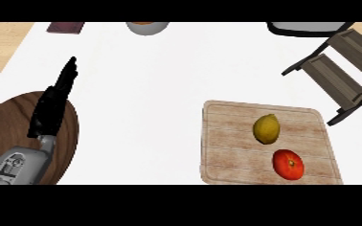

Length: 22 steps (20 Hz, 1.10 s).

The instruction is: Pick the tomato from the cutting board and place it in the tiered basket

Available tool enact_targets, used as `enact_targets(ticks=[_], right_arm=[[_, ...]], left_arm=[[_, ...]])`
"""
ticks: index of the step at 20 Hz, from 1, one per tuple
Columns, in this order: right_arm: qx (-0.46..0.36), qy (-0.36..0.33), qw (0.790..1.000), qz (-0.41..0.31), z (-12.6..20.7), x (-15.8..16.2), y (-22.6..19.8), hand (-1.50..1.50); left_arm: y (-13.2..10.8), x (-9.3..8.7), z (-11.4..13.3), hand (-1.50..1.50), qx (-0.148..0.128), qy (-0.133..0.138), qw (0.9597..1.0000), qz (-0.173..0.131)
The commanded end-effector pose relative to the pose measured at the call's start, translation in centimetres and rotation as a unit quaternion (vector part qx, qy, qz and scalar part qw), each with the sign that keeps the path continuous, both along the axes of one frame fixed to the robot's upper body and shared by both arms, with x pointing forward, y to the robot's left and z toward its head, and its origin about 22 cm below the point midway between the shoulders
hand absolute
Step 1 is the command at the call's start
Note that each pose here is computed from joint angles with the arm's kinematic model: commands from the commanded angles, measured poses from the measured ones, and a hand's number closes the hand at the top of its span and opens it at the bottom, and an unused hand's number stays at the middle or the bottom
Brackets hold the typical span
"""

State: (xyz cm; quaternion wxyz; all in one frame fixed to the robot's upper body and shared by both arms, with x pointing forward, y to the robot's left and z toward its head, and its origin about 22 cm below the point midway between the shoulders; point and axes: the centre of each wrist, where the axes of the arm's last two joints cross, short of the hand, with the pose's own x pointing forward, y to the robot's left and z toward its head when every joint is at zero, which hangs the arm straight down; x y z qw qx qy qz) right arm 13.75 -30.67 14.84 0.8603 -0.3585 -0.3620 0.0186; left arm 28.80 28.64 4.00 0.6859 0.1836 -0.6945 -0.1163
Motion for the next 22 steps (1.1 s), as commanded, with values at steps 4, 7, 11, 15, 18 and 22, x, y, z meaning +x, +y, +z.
enact_targets(ticks=[4,7,11,15,18,22], right_arm=[[0.022,0.117,0.992,-0.044,-0.5,1.4,1.7,-1.50],[0.031,0.125,0.991,-0.035,-1.3,1.9,2.3,-1.50],[0.022,0.126,0.991,-0.031,-2.9,2.2,3.4,-1.50],[-0.003,0.135,0.991,-0.021,-3.8,3.4,3.6,-1.50],[-0.032,0.151,0.988,-0.016,-4.2,1.8,3.7,-1.50],[-0.046,0.140,0.989,-0.017,-4.8,3.2,4.1,-1.50]], left_arm=[[0.0,-0.3,-0.4,0.00,-0.004,0.004,1.0000,0.003],[-0.1,-1.0,-2.0,0.00,-0.005,0.003,1.0000,0.004],[0.0,-0.9,0.3,0.00,-0.003,0.007,0.9999,-0.007],[0.6,-0.4,-0.4,0.00,0.000,-0.001,1.0000,0.003],[0.1,-1.4,-0.9,0.00,-0.006,0.008,0.9999,0.012],[1.7,-2.4,-1.4,0.00,0.000,0.005,1.0000,0.007]])
